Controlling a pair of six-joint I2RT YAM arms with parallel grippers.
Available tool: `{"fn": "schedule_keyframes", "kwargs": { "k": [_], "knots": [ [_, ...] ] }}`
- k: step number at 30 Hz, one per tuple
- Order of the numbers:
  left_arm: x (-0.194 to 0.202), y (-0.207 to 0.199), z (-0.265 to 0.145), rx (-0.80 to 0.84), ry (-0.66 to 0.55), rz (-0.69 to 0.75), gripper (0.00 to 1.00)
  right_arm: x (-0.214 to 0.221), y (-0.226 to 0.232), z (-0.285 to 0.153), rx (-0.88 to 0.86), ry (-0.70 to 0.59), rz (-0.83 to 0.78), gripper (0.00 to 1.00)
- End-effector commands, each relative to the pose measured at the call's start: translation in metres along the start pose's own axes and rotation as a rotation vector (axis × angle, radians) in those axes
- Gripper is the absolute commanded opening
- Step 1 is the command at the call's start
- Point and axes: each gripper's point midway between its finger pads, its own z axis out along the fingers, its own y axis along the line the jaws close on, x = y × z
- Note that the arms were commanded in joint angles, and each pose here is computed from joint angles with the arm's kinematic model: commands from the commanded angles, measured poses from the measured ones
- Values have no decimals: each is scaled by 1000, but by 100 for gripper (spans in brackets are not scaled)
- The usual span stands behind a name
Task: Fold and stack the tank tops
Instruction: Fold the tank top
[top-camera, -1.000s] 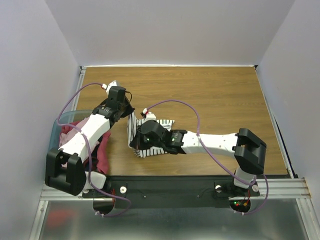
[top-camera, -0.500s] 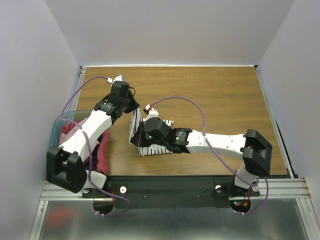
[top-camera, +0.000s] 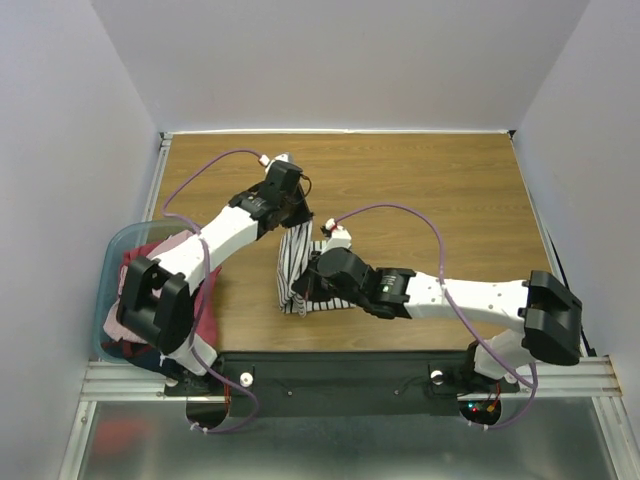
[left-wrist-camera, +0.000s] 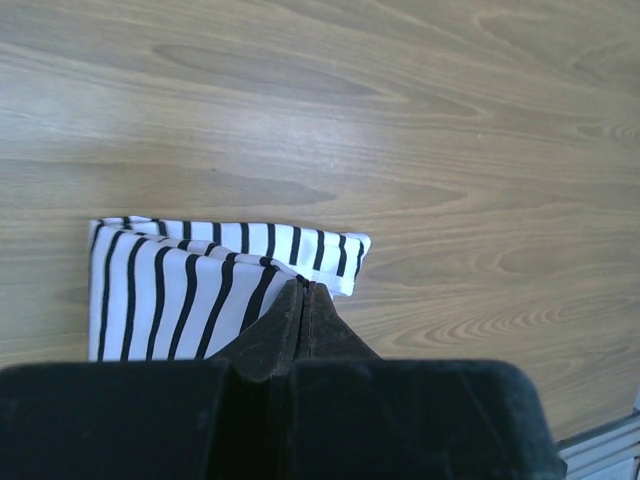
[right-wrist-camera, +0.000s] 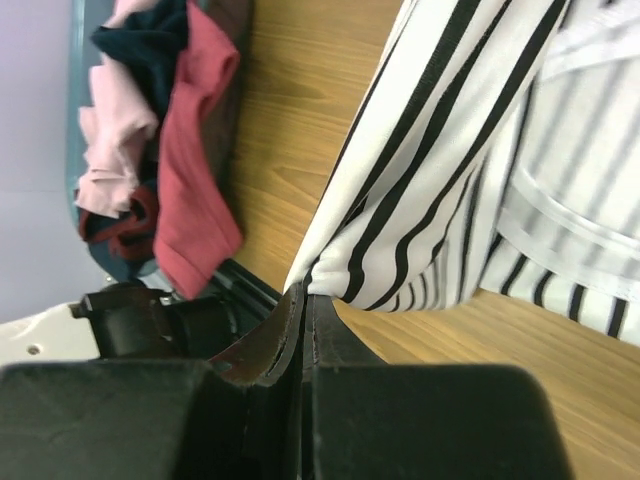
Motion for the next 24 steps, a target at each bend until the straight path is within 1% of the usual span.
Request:
{"fn": "schedule_keyframes", "kwargs": {
  "k": [1, 4, 6, 11, 14, 15, 18, 19, 22, 23, 24],
  "knots": [
    [-47, -49, 7, 95, -168, -31, 0, 15, 17, -25, -96, 51, 49, 0],
    [-38, -59, 16, 97, -145, -22, 0, 14, 3, -32, -81, 36, 74, 0],
    [-36, -60, 18, 96, -142, -22, 0, 13, 1, -36, -85, 29, 77, 0],
    [-44, -57, 6, 83, -186, -32, 0, 9, 5, -33, -88, 23, 57, 0],
    [-54, -42, -5, 50, -219, -45, 0, 15, 7, -25, -87, 53, 46, 1],
    [-57, -38, -7, 46, -225, -47, 0, 12, 16, -23, -104, 54, 42, 0],
    [-64, -8, -16, 11, -244, -71, 0, 23, 27, -5, -121, 108, 26, 0],
    [-66, -10, -20, 21, -251, -68, 0, 18, 38, -7, -145, 101, 26, 1],
    [-72, 28, -25, -39, -272, -87, 0, 27, 48, 12, -152, 135, 2, 0],
    [-68, 30, -27, -38, -267, -81, 0, 24, 54, 11, -167, 133, 1, 0],
    [-74, 41, -29, -55, -281, -91, 0, 30, 52, 20, -154, 148, -4, 0]
  ]
}}
